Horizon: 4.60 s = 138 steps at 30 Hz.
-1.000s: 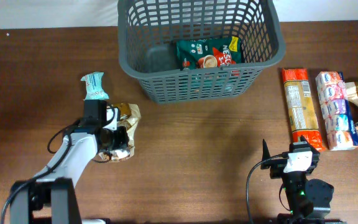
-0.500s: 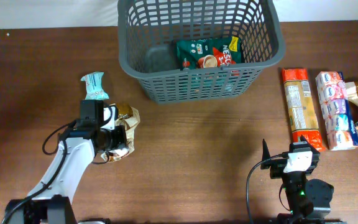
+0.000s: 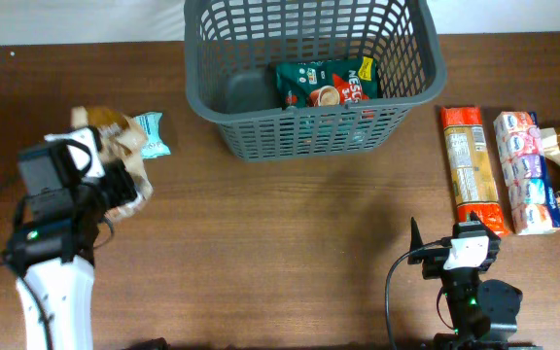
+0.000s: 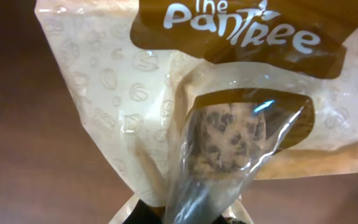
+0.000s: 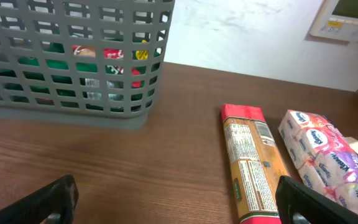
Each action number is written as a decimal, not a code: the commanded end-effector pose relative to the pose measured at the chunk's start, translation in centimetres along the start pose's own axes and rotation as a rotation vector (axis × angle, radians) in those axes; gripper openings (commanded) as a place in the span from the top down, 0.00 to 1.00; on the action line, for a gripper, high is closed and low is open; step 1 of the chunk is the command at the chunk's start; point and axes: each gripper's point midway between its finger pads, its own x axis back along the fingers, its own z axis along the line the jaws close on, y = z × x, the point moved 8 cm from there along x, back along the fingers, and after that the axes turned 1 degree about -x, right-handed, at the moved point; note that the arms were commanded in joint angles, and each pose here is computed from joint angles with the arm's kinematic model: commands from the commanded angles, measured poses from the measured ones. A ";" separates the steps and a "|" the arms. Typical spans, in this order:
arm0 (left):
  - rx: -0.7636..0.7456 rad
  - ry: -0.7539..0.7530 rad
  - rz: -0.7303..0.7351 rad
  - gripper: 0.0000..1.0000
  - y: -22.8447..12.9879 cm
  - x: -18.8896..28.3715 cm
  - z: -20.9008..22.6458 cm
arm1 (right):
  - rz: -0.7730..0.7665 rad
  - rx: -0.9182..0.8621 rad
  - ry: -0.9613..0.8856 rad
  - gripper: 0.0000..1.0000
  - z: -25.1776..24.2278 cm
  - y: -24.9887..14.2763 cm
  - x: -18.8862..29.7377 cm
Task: Pack container
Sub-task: 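Carry the cookie bag over the basket and release it inside, then reach the left gripper to the mint-green tissue wipes pack and grasp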
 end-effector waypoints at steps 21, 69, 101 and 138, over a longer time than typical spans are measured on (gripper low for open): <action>-0.491 -0.717 -0.458 0.98 11.9 5.0 -16.4 | 0.002 -0.011 0.013 0.01 0.2 -0.2 0.0; -0.607 -0.105 -0.220 0.32 17.1 5.9 -20.2 | 0.002 -0.011 0.013 0.01 0.2 -0.2 0.0; -0.093 0.172 0.520 0.25 3.5 -17.8 0.4 | 0.002 -0.011 0.013 0.01 0.2 -0.2 0.0; -0.080 0.076 0.461 0.75 0.7 -28.6 0.1 | 0.002 -0.011 0.012 0.01 0.2 -0.2 0.0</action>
